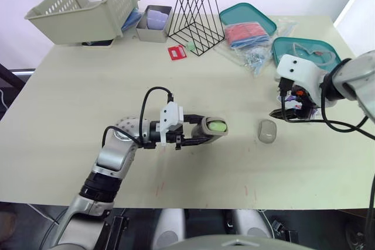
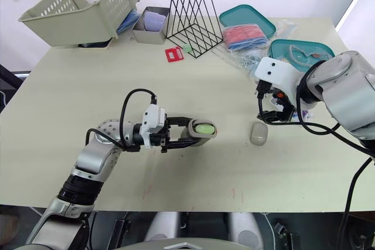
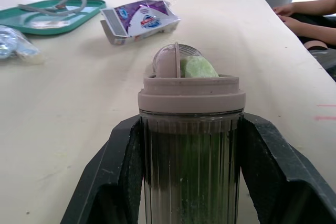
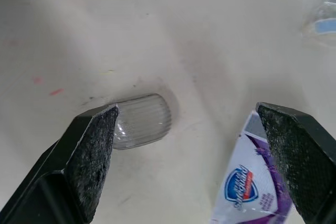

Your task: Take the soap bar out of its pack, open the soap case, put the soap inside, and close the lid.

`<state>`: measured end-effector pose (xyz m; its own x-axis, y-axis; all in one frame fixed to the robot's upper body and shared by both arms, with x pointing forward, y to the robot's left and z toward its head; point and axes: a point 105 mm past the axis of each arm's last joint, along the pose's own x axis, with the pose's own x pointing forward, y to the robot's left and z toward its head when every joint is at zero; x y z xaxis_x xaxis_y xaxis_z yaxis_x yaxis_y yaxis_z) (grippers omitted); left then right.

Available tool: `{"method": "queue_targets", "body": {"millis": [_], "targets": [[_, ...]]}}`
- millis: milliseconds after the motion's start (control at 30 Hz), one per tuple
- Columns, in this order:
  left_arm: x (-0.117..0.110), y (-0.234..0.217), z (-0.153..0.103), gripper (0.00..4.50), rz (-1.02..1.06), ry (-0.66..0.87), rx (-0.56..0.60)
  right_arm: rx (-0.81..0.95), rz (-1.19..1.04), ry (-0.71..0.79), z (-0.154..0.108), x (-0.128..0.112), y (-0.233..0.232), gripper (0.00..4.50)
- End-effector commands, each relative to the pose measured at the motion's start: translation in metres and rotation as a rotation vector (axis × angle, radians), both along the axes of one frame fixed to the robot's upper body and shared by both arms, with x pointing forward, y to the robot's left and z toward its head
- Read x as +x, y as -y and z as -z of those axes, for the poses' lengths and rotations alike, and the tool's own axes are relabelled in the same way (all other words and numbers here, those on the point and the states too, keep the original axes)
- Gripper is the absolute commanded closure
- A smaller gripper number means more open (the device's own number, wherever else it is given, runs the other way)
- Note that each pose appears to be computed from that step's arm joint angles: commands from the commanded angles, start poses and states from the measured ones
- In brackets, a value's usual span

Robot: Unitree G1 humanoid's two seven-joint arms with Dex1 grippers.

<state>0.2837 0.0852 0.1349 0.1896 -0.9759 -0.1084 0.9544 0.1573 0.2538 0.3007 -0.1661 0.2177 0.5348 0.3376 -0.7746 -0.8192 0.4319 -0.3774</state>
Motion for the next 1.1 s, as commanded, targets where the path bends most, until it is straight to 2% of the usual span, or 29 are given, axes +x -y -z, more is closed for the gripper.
{"method": "queue_targets", "body": {"millis": [33,233,433,633,933,1100], "targets": [[-0.001,-0.002,-0.022,2.08,0.008,0.076,-0.117,-0.018,-0.001,0.04,-0.006,-0.003,0.005,0.09],[0.0,0.001,-0.035,2.08,-0.027,0.195,-0.26,-0.004,0.078,-0.02,0.001,-0.005,0.015,0.09],[0.006,0.015,-0.018,2.08,-0.054,0.151,-0.375,0.03,0.132,-0.077,0.006,-0.006,0.016,0.09],[0.007,0.023,0.012,2.08,-0.069,0.114,-0.375,0.063,0.181,-0.166,0.022,-0.012,0.013,0.09],[0.008,0.01,0.031,2.08,-0.09,0.099,-0.304,0.083,0.228,-0.219,0.039,-0.011,0.01,0.09],[0.007,0.009,0.028,2.08,-0.093,0.118,-0.306,0.125,0.258,-0.253,0.042,-0.006,0.004,0.09]]}}
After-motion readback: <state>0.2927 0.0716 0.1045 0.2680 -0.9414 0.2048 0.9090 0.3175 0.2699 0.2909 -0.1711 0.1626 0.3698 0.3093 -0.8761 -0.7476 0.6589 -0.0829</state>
